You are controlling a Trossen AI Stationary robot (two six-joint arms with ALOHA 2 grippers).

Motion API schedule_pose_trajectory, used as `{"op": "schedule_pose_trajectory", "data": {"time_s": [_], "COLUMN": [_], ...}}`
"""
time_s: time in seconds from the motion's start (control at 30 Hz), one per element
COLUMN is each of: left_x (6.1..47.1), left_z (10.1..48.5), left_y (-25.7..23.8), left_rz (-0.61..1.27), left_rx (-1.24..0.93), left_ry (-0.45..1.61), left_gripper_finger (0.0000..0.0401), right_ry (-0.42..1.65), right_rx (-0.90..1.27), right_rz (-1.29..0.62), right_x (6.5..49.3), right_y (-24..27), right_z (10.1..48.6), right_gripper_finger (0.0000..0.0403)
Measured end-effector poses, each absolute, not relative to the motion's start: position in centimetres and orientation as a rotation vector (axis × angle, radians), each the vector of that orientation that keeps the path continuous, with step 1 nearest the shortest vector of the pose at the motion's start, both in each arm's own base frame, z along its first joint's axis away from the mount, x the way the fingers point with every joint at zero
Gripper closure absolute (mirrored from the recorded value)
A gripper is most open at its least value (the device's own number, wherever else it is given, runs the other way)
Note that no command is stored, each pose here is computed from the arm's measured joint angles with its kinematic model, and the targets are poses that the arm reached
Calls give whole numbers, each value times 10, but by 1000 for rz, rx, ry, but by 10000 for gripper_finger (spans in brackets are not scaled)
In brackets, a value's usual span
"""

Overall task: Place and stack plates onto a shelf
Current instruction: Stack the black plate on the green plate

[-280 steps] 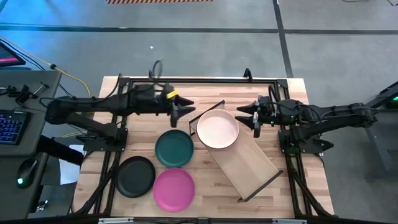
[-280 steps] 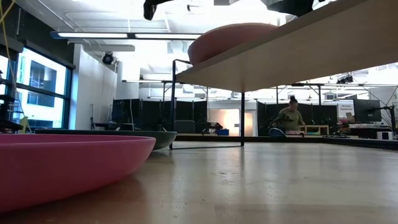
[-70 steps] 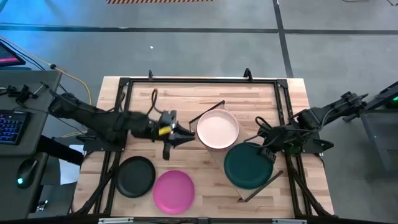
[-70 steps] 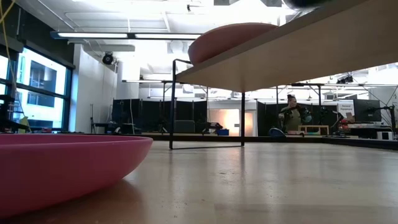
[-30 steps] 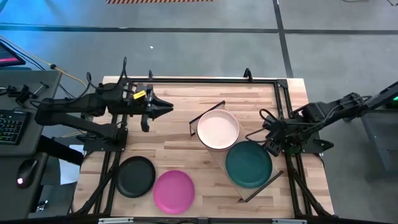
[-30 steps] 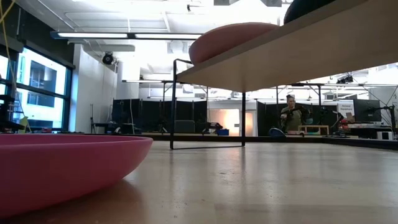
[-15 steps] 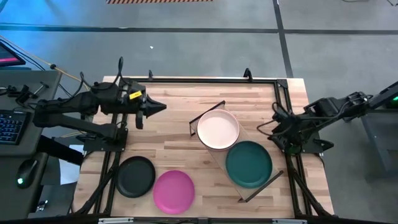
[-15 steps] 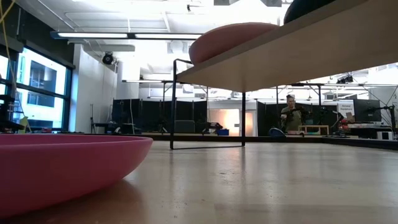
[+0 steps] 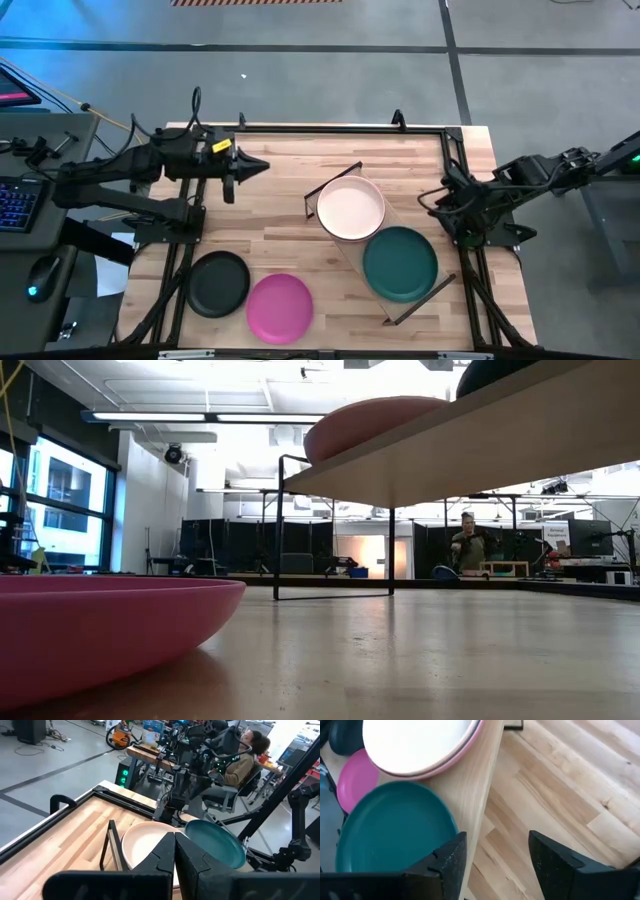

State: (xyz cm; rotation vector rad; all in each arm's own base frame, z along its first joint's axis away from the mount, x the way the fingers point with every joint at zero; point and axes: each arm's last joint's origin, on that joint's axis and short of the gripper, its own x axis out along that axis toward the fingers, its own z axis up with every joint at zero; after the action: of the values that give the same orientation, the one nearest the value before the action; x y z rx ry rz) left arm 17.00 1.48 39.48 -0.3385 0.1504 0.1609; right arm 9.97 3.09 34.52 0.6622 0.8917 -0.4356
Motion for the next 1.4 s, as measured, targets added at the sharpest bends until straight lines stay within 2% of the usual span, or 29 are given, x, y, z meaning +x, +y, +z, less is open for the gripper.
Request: {"op": "schedule_pose_trajectory", "data": {"time_s": [0.17,0.47,0.6,0.7,0.83,1.1,1.23,1.4], "left_x": [181,197,196,196,196,191,184,174], "left_z": [385,310,294,293,291,293,291,289], "left_y": [9,-9,-12,-12,-10,-8,-11,-21], "left_rz": [104,-17,-12,0,22,37,52,39], "left_rx": [-351,-517,-550,-530,-493,-544,-536,-567], "left_ry": [122,-4,-47,-69,-52,-14,139,302], "left_gripper_finger": [401,401,401,401,401,396,378,342], "right_ry": [825,780,789,785,724,519,458,349], "right_rx": [652,624,556,523,589,750,706,625], "right_rz": [-478,-522,-524,-553,-565,-313,-314,-353], "right_x": [102,102,101,96,87,109,114,109], "right_y": [30,28,27,24,20,34,35,29], "right_z": [347,347,347,343,322,271,278,308], "right_gripper_finger": [237,249,263,303,388,400,401,402]}}
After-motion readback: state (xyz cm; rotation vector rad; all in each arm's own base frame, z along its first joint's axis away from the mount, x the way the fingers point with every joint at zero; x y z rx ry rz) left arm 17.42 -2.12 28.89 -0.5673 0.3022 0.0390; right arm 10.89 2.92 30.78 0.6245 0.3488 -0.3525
